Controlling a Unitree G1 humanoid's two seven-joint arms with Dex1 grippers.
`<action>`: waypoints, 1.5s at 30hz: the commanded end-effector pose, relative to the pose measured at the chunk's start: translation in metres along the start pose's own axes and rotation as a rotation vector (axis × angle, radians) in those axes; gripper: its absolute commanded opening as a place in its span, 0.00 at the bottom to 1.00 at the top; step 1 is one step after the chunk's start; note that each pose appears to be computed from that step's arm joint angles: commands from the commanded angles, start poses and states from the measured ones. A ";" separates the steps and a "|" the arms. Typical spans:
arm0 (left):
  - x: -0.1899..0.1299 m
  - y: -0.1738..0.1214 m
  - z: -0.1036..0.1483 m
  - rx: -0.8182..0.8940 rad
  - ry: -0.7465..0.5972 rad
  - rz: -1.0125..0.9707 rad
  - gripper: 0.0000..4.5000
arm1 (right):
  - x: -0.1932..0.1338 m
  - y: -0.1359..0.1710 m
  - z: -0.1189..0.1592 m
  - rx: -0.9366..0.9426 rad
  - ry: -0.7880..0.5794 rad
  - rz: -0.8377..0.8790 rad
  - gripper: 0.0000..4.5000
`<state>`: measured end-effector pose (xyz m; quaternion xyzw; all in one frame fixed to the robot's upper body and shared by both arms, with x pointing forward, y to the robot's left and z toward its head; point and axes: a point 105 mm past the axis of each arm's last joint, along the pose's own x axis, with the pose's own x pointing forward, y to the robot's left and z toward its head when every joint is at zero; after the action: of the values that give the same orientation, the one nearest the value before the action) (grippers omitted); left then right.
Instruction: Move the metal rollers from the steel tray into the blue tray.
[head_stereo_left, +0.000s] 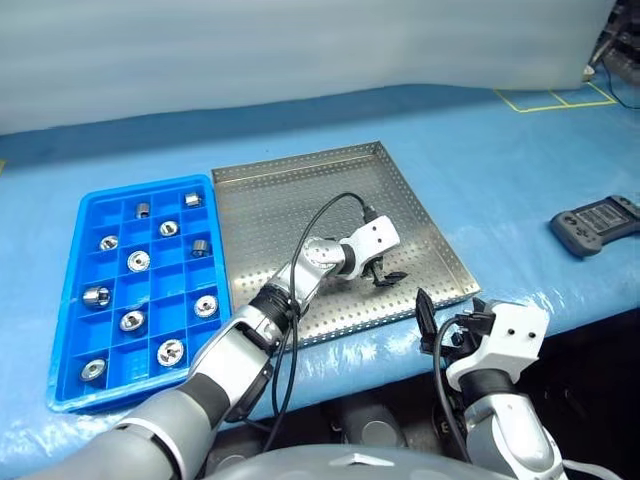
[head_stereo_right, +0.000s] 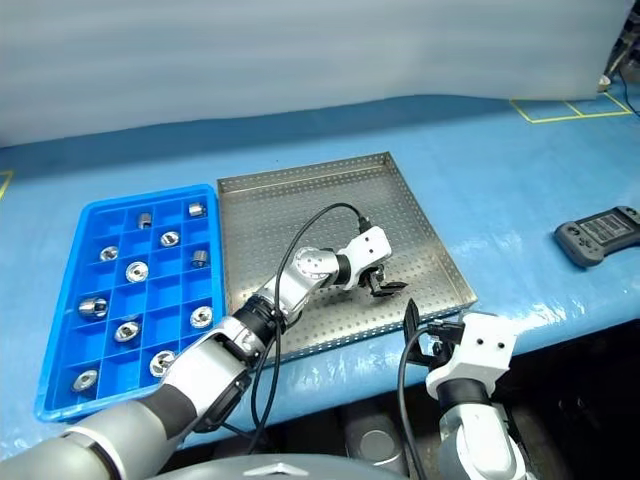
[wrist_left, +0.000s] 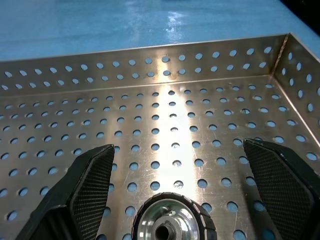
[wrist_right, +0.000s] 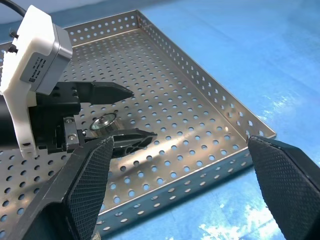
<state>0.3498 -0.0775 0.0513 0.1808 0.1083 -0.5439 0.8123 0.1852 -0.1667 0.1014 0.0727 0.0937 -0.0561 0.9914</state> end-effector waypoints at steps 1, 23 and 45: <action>0.001 0.013 0.010 0.027 -0.008 0.074 0.81 | -0.004 0.001 0.017 0.006 -0.078 -0.004 1.00; -0.064 0.044 0.068 -0.247 -0.348 0.256 0.42 | 0.022 0.040 0.034 -0.017 -0.135 0.221 1.00; -0.208 0.085 -0.003 -0.191 -0.163 0.917 0.42 | 0.044 0.133 0.030 -0.094 -0.076 0.733 1.00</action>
<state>0.3520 0.1319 0.1273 0.0745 0.0293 -0.1265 0.9887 0.2523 -0.0469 0.1351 0.0493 0.0344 0.2939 0.9540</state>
